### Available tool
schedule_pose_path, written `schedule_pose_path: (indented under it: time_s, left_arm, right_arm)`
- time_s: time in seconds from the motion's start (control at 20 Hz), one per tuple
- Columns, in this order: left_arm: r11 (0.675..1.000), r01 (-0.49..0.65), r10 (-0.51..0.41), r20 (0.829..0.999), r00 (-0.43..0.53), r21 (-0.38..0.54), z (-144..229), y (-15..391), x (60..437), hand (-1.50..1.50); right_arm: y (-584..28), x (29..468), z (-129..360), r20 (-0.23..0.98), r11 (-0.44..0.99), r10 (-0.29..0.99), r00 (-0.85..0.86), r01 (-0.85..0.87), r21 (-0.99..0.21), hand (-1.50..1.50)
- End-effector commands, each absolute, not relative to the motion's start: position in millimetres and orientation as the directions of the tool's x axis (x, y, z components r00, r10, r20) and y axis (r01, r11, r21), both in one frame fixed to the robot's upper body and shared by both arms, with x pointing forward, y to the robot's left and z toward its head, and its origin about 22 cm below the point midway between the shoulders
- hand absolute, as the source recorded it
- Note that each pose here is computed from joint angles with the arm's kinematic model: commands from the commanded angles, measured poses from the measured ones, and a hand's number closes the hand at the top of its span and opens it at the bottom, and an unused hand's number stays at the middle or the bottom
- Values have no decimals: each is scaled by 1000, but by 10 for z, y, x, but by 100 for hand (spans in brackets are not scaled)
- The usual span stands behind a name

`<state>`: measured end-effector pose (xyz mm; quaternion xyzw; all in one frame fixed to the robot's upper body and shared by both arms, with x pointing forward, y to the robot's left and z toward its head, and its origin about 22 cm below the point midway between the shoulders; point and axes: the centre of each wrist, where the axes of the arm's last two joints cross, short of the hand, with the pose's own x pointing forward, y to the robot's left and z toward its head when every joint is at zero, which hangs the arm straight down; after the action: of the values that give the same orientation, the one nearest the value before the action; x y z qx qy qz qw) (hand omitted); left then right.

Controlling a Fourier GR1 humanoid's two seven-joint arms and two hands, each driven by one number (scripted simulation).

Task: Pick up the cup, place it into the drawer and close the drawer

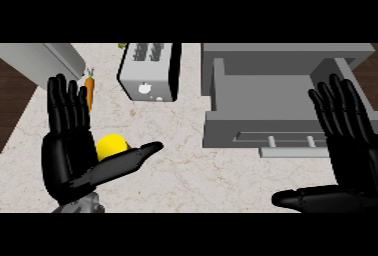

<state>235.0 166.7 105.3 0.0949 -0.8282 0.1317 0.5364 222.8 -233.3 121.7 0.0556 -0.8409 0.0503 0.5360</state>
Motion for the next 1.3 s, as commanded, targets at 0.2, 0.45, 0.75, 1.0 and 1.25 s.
schedule_pose_path:
  time_s: [0.2,0.45,0.75,1.0,1.25]
  left_arm:
    - [929,-352,-26,929,-370,-114,802,1757,2376,-150]
    - [922,-373,-27,946,-324,-102,631,1680,2264,-150]
    - [907,-411,-27,964,-263,-87,405,1909,2071,-150]
    - [885,-458,-24,975,-221,-82,231,1966,2346,-150]
    - [872,-486,-55,977,-206,-54,-90,2036,1954,-150]
  right_arm:
    - [-2311,2274,1252,901,990,-40,-432,-139,-23,-150]
    - [-2316,2136,1241,905,990,-49,-422,-142,-13,-150]
    - [-2283,2313,1302,905,987,-45,-423,-157,-24,-150]
    - [-2366,2199,1427,894,989,-28,-448,-140,-39,-150]
    - [-2293,2123,1393,903,989,-48,-426,-148,-17,-150]
